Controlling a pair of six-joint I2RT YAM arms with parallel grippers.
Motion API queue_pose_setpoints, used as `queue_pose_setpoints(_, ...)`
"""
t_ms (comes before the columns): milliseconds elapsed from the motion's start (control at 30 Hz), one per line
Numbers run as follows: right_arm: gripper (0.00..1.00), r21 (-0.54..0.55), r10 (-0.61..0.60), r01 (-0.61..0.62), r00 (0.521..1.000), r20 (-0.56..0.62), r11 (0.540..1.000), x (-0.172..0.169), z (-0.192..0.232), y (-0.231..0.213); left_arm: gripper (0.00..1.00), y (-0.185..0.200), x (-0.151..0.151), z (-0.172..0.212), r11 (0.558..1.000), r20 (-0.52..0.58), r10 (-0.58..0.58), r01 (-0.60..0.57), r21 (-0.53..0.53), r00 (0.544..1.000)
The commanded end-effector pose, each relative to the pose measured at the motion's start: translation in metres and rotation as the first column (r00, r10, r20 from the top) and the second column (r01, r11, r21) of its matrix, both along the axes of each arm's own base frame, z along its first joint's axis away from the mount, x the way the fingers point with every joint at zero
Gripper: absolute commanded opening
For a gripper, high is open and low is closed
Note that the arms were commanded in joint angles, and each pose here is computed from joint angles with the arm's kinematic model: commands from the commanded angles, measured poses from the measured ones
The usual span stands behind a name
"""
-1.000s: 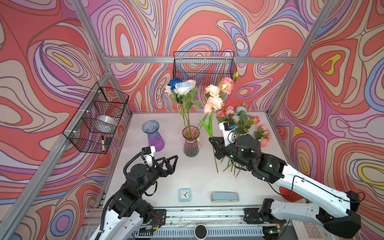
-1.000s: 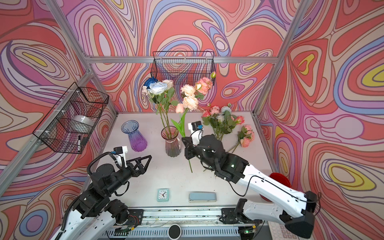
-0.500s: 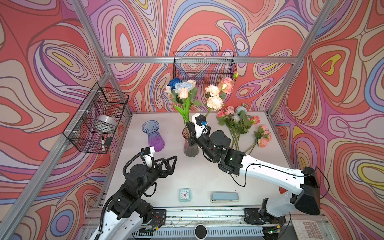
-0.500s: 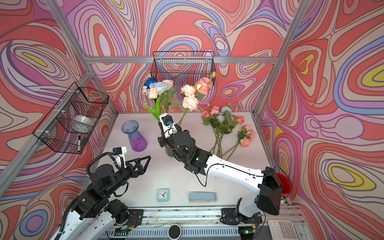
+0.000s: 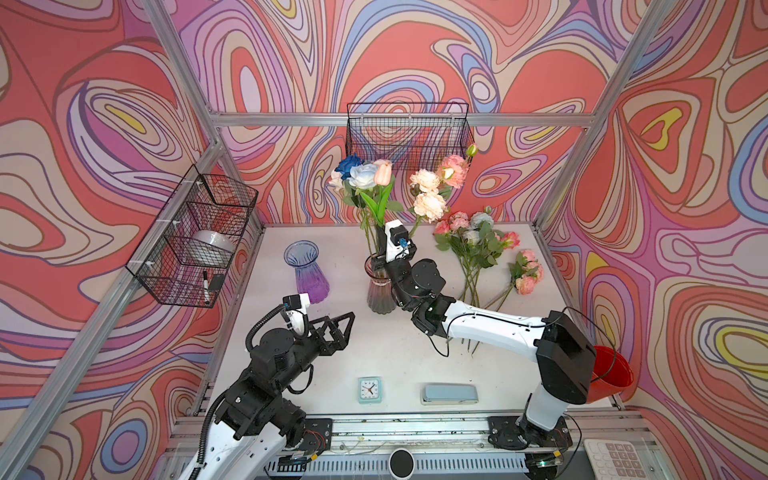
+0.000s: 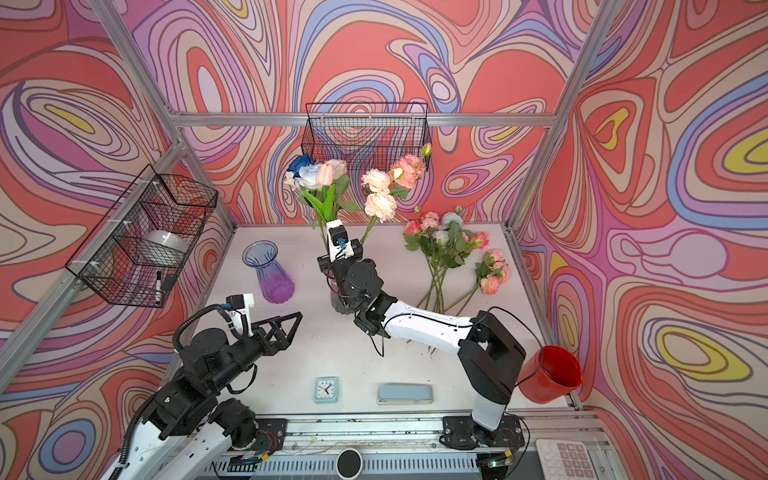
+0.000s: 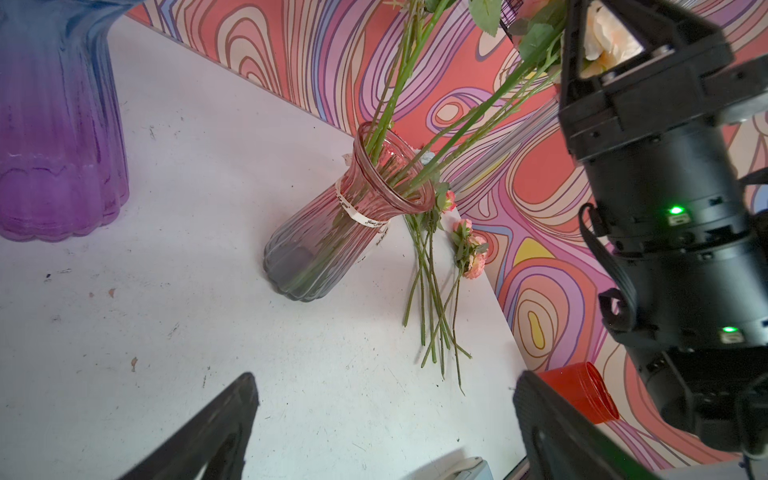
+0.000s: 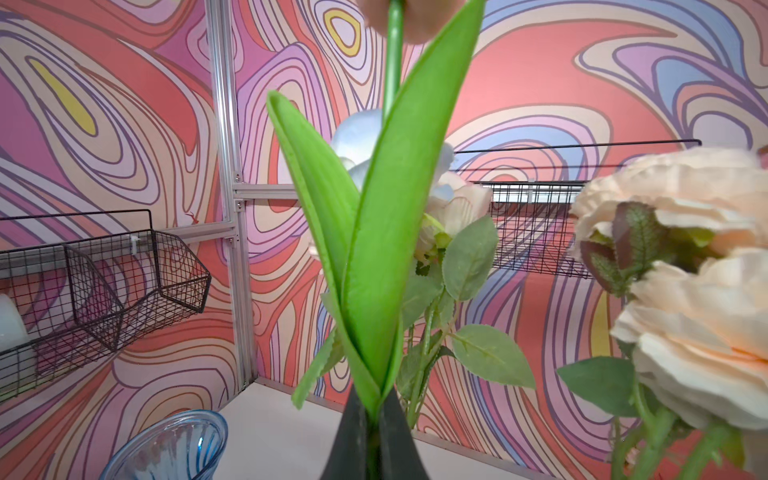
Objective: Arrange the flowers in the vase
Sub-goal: 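Carry the pink tulip with the right gripper and lower it into the pink vase, then open the right gripper and move it back over the bouquet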
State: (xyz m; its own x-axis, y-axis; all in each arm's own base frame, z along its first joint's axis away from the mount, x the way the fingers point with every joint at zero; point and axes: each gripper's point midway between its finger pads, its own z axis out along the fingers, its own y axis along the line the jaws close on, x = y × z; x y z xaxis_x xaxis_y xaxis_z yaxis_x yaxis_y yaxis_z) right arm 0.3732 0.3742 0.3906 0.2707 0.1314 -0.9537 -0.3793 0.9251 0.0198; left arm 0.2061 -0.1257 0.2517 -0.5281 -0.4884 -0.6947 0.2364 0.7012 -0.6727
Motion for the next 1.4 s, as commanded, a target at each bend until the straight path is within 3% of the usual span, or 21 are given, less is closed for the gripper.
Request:
queue_pose_setpoints(0,0.0,0.021,-0.031,0.031,1.0,-0.002,0.999,0.006,-0.011,0.0,0.98,0.001,-0.004,0.009,1.0,0.016,-0.005,0.005,-0.013,1.0)
queue_pose_setpoints(67,0.01,0.006,-0.03,0.03,0.999,-0.036,1.0,0.008,-0.025,0.001,0.98,0.001,-0.004,0.009,1.0,0.018,-0.007,0.007,-0.013,1.0)
queue_pose_setpoints(233,0.42,0.005,-0.008,0.009,0.994,-0.112,1.0,0.0,-0.039,-0.008,0.98,-0.001,-0.004,0.011,1.0,0.019,-0.013,0.013,-0.012,1.0)
queue_pose_setpoints(333,0.49,0.016,0.022,-0.02,0.987,-0.159,1.0,-0.01,-0.042,-0.014,0.98,-0.002,-0.004,0.013,1.0,0.023,-0.018,0.019,-0.016,1.0)
queue_pose_setpoints(467,0.53,0.028,0.093,-0.089,0.968,-0.231,0.996,-0.033,-0.044,-0.016,0.98,-0.002,-0.003,0.015,1.0,0.023,-0.016,0.017,-0.02,1.0)
queue_pose_setpoints(667,0.53,0.055,0.153,-0.143,0.903,-0.402,0.988,-0.075,-0.073,-0.036,0.98,-0.001,-0.002,0.012,1.0,0.012,-0.005,0.005,-0.018,1.0)
queue_pose_setpoints(800,0.53,0.064,0.129,-0.113,0.848,-0.513,0.992,-0.094,-0.094,-0.07,0.98,-0.003,-0.001,0.011,1.0,0.007,-0.016,0.017,-0.019,1.0)
queue_pose_setpoints(1100,0.55,0.018,0.013,-0.002,0.761,-0.648,1.0,-0.117,-0.135,-0.13,0.98,-0.006,0.005,-0.005,1.0,-0.036,-0.01,0.009,-0.018,0.999)
queue_pose_setpoints(1167,0.57,-0.009,-0.037,0.042,0.719,-0.694,0.999,-0.115,-0.146,-0.141,0.98,-0.007,0.006,-0.008,1.0,-0.051,-0.009,0.008,-0.014,0.999)
queue_pose_setpoints(1300,0.55,-0.058,-0.162,0.209,0.524,-0.836,0.976,-0.095,-0.201,-0.194,0.98,-0.011,0.007,-0.012,1.0,-0.067,-0.022,0.021,-0.012,0.997)
queue_pose_setpoints(1367,0.52,-0.014,-0.141,0.273,0.452,-0.881,0.962,-0.085,-0.226,-0.222,0.98,-0.011,0.007,-0.013,1.0,-0.068,-0.023,0.022,-0.016,0.997)
